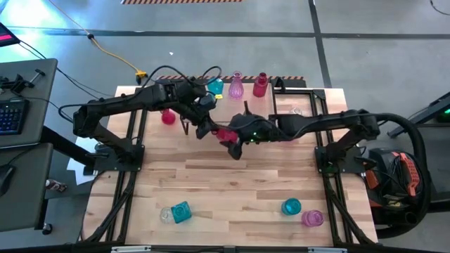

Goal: Sort vases onto shelf
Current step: Put the bottom red flower vase on the shelf aligned with the other red flower vase

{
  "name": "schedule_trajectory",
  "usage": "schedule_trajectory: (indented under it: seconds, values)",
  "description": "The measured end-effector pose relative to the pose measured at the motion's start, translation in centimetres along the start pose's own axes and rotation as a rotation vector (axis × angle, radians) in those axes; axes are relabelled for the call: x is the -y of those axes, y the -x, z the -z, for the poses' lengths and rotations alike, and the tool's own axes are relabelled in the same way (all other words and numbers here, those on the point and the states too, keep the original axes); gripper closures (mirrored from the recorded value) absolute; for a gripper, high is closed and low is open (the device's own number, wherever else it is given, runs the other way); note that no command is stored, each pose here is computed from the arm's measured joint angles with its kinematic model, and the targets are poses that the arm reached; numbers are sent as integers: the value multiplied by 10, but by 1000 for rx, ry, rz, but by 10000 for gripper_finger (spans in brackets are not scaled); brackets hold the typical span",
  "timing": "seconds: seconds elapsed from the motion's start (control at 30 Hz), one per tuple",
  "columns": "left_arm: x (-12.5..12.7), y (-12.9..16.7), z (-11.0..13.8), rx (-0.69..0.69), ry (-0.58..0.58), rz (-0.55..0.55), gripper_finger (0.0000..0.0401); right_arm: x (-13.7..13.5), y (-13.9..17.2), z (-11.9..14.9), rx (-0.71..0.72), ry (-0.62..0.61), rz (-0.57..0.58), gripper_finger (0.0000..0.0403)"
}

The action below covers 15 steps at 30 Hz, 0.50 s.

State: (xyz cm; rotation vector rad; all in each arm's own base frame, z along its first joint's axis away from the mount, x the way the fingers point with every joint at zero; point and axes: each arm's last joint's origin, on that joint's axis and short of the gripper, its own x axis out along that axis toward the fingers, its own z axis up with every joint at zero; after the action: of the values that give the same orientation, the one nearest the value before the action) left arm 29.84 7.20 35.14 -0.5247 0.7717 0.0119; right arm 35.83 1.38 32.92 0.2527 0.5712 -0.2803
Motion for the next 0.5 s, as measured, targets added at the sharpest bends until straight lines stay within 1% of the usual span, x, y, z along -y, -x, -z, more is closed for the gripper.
schedule_trajectory:
  seconds: [0.1,0.33,0.4,0.5]
  values:
    - [-2,1,0,0,6,-2,382,-1,-10,5,-13,12,48,72]
    - [-3,1,-1,4,5,1,382,-1,-15,7,-19,2,56,75]
    - [-2,1,-1,7,4,2,382,2,-15,6,-18,-28,63,85]
    - [-2,1,-2,12,2,4,382,4,-16,5,-21,-62,61,113]
